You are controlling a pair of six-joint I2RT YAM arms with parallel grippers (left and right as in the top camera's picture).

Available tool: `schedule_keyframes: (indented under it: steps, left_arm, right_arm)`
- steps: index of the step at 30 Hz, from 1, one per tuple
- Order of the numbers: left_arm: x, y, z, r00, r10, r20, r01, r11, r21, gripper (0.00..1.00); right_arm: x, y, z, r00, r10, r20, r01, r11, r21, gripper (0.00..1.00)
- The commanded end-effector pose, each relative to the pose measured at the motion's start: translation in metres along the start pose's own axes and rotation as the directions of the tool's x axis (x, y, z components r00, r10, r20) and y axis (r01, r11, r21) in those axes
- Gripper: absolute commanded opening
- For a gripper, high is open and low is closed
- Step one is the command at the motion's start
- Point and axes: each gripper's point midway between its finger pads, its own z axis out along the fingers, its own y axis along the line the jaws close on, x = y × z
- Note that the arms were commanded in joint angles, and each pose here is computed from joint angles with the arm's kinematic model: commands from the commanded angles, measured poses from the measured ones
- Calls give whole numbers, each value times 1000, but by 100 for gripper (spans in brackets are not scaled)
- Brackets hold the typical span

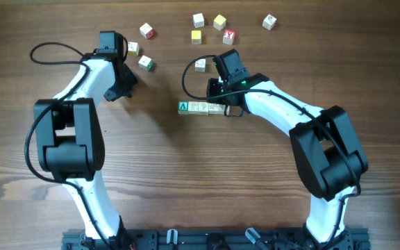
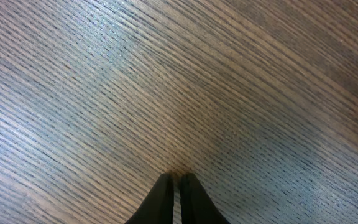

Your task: Form a horizontal line

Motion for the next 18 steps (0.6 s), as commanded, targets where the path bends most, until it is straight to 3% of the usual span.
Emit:
schedule_keyframes:
  steps: [1,18]
  left_arm:
    - [4,-1,5,1000,-7,-14,7,1000,1,9]
    - [4,-1,5,1000,-7,-14,7,1000,1,9]
  right_arm:
    - [-14,17,-15,999,-11,37,13,999,-45,5]
    - [-8,20,-21,1000,-11,10,12,998,-60,5]
